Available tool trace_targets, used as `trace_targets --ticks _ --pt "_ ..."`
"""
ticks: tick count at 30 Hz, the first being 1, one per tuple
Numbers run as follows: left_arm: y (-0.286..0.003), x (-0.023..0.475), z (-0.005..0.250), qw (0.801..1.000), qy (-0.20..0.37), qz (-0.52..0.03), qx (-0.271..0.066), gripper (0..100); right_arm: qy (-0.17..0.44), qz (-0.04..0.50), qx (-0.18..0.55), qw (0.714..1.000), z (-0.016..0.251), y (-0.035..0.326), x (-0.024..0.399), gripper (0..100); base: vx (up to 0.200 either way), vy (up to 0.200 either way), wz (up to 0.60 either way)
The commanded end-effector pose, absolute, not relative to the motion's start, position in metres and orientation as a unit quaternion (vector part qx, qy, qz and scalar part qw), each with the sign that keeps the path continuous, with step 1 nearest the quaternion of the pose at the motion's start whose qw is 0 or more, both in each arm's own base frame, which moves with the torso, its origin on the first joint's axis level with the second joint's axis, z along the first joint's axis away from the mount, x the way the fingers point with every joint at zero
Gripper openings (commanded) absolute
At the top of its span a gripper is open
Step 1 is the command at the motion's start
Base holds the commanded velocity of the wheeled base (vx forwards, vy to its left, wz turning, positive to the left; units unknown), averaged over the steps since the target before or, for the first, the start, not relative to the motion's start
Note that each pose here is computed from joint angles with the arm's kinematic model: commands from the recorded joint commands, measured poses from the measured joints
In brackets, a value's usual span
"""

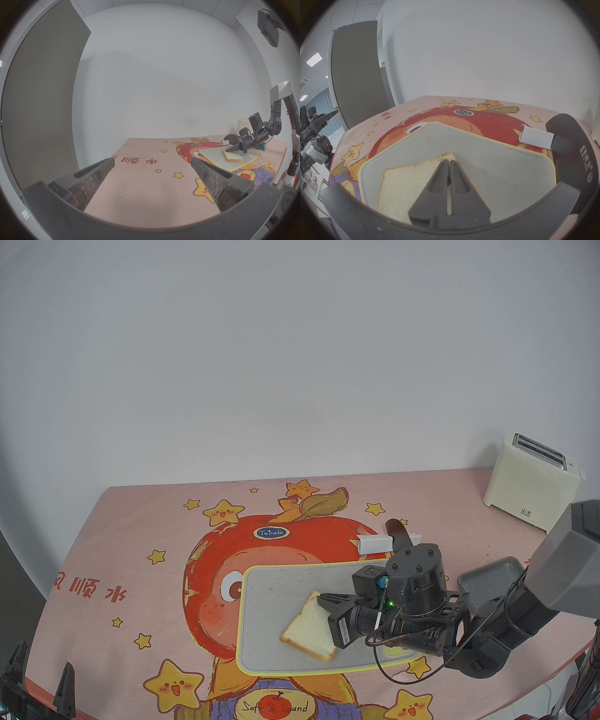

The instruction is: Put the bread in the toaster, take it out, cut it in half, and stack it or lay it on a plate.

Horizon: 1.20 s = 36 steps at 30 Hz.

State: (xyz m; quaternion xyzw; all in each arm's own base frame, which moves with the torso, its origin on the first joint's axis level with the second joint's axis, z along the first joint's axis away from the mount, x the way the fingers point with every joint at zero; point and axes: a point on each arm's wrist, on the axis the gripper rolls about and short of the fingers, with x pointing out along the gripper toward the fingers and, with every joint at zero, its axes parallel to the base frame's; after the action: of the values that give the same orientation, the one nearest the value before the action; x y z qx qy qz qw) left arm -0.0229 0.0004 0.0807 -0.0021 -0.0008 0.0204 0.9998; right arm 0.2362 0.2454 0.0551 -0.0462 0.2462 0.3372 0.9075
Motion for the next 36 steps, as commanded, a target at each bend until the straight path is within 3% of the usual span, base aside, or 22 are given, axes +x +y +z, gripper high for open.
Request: trace_targets --ticks 1,16,23,25,30,36 --pt "0.000 -0.022 0.076 1.000 0.005 0.021 -0.002 100 0.248 0.329 -0.046 0.910 0.052 0.244 0.242 0 0.000 0.000 0.00" --pt "0.000 -0.022 0.076 1.000 0.005 0.021 -0.002 100 0.226 0.332 -0.036 0.915 0.063 0.245 0.245 0 0.000 0.000 0.00" --pt "0.000 -0.022 0.076 1.000 0.005 0.021 -0.002 100 0.132 0.354 0.007 0.926 0.116 0.244 0.233 0 0.000 0.000 0.00" --pt "0.000 -0.022 0.076 1.000 0.005 0.020 -0.003 100 0.097 0.356 0.030 0.929 0.147 0.231 0.222 0 0.000 0.000 0.00" --pt "0.000 -0.022 0.076 1.000 0.005 0.021 -0.003 100 0.052 0.360 0.062 0.929 0.182 0.197 0.194 0 0.000 0.000 0.00" --pt "0.000 -0.022 0.076 1.000 0.005 0.020 -0.002 100 0.044 0.336 0.094 0.936 0.190 0.151 0.181 0 0.000 0.000 0.00"
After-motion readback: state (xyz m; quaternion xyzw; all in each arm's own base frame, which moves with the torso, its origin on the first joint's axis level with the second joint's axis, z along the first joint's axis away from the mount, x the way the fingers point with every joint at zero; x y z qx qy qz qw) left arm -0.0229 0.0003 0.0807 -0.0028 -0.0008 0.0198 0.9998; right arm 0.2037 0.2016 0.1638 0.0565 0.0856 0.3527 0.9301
